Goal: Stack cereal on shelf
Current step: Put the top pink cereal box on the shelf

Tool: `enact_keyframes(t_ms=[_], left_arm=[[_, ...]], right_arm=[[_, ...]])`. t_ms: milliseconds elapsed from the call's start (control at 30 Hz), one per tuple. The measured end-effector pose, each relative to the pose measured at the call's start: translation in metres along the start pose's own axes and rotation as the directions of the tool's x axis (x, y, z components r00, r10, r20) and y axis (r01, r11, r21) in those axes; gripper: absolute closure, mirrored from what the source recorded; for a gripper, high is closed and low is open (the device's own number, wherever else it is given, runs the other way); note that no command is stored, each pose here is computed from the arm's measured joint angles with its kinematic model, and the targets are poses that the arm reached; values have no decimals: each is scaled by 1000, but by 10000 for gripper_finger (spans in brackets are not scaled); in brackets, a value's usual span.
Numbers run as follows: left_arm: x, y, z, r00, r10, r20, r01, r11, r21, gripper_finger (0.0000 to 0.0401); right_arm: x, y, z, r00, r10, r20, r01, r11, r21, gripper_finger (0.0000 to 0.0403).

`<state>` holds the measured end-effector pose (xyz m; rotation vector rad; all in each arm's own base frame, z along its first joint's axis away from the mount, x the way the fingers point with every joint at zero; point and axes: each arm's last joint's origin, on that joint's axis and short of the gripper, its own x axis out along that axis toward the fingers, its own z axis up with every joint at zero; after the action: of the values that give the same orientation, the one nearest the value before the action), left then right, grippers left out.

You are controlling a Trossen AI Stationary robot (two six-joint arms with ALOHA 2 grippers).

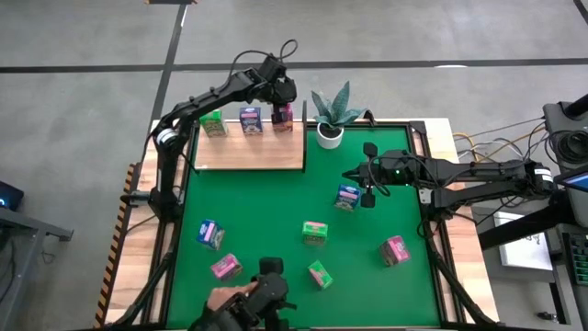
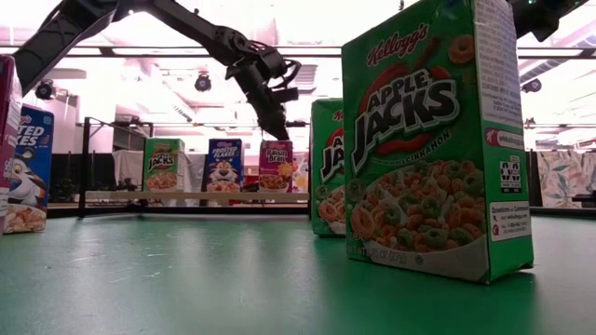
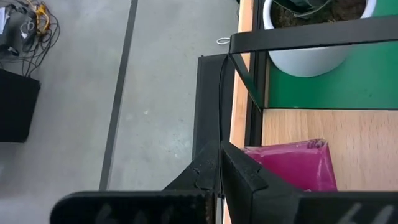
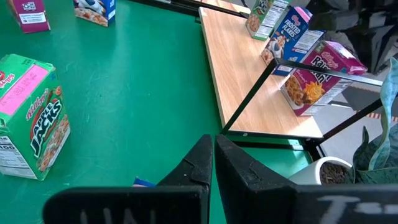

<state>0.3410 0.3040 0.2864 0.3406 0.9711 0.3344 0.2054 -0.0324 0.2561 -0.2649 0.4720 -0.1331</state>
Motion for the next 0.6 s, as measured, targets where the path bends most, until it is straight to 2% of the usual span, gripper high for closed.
enact_keyframes(t_ms=[333, 600], left_arm=[[0, -1, 0, 1000, -4, 3, 4, 1000, 3, 401], [0, -2, 2, 998, -50, 40, 50, 999, 2, 401]], right_arm=[[0, 0, 0, 1000, 0, 0, 0, 1000, -9, 394], [0, 0, 0, 1000, 0, -1, 0, 1000, -9, 394]])
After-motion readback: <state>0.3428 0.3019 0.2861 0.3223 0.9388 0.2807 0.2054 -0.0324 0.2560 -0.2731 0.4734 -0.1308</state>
